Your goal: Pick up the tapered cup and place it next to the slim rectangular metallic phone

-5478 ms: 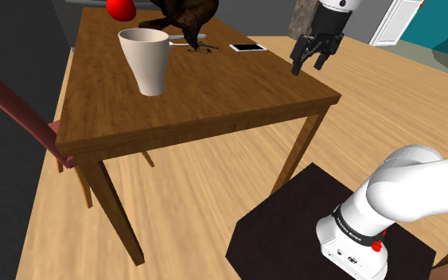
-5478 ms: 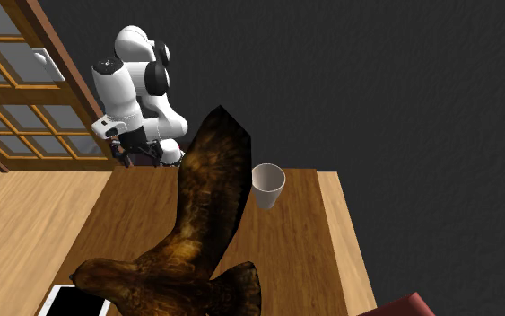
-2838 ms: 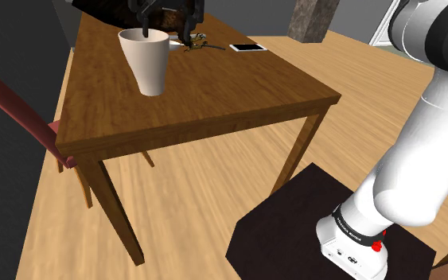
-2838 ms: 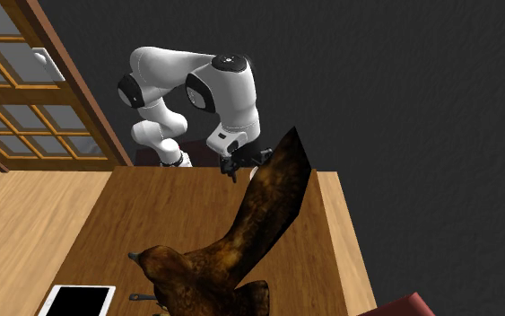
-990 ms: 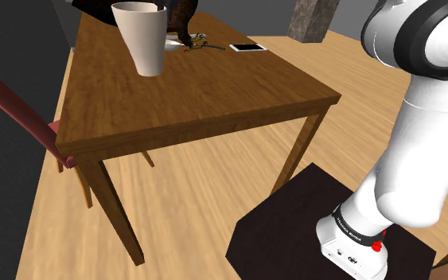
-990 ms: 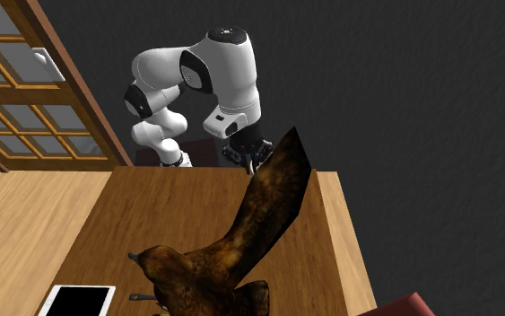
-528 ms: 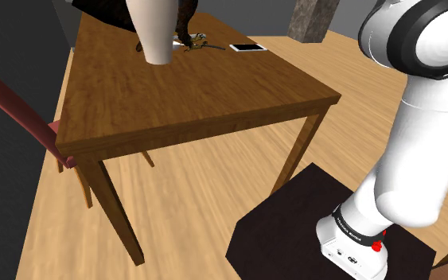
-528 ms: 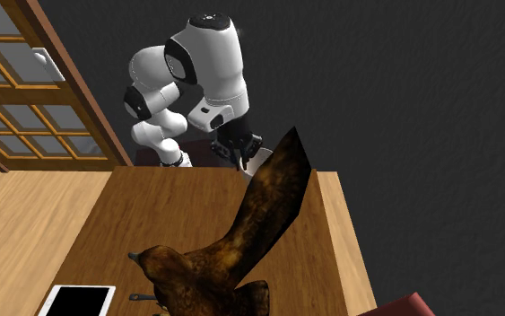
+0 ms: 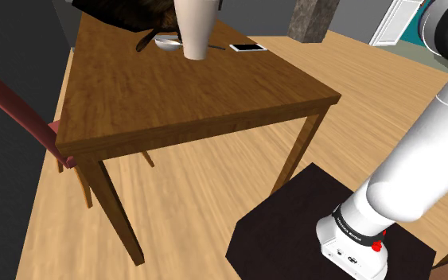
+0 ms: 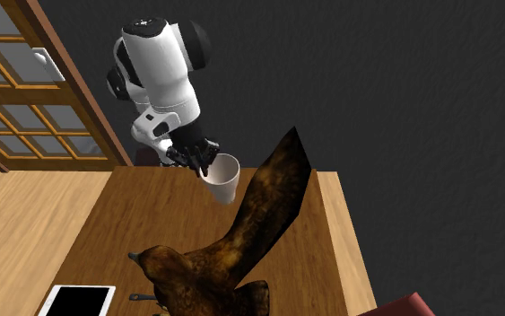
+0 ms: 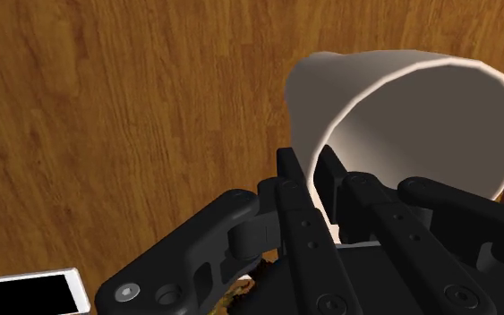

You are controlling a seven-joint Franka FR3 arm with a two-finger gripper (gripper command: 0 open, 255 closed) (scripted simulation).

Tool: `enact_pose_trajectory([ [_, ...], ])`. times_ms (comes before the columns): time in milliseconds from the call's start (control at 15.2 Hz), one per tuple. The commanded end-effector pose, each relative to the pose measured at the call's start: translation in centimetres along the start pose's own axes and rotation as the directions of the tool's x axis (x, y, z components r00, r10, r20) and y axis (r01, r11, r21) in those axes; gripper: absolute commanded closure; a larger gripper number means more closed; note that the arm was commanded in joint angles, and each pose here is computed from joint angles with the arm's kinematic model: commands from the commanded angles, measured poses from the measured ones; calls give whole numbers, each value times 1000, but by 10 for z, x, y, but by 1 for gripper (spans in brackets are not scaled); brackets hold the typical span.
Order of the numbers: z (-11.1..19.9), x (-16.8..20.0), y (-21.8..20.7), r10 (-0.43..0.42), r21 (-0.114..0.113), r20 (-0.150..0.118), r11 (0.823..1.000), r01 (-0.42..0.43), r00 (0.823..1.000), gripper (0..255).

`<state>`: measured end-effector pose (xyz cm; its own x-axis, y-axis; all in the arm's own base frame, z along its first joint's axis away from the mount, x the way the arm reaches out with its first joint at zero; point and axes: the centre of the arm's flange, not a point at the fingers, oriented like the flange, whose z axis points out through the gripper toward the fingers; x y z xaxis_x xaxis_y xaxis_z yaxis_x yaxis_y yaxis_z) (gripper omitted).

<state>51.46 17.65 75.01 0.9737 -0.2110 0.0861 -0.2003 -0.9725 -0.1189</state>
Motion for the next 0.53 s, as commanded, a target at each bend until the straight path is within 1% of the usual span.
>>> enact_pose_trajectory([
  [0,-3,6,26,-2,1,0,1000,2,1000,255],
  [462,-13,24,116,-2,1,0,1000,2,1000,255],
])
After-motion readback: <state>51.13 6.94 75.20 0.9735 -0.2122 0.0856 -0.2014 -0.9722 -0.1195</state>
